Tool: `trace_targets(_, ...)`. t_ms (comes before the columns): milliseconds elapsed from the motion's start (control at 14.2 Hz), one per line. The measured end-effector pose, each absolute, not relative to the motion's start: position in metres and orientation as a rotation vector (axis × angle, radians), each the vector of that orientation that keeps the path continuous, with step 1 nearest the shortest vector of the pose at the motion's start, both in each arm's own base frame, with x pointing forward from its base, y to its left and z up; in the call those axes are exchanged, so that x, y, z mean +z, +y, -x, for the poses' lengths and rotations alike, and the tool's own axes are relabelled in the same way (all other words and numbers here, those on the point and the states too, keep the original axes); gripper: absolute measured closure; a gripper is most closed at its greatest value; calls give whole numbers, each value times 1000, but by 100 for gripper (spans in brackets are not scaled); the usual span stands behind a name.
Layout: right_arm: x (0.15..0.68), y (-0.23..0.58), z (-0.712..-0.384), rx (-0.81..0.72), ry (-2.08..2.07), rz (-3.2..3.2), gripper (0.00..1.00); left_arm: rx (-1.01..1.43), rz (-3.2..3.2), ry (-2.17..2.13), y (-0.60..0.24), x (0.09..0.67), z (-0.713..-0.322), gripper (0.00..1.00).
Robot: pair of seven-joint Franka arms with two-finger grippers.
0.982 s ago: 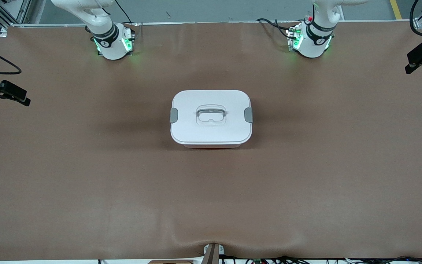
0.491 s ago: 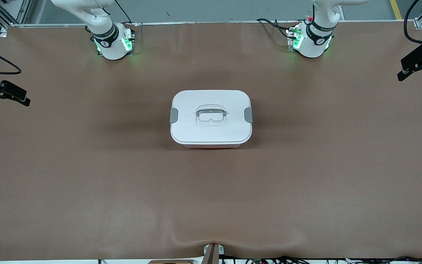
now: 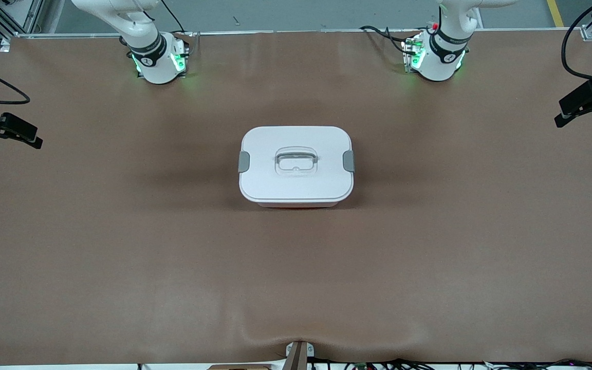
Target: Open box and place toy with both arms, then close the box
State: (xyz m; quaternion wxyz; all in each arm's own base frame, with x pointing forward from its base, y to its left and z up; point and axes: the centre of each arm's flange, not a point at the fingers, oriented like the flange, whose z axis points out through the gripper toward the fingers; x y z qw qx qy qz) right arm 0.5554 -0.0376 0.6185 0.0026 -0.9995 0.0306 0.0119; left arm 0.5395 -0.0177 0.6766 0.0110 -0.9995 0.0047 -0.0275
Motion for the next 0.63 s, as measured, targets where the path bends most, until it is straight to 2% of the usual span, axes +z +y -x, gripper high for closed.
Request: trace_targets(632,619,-37,-555,37,95,3135,0,-88,3100,17,-25,676,-540,0)
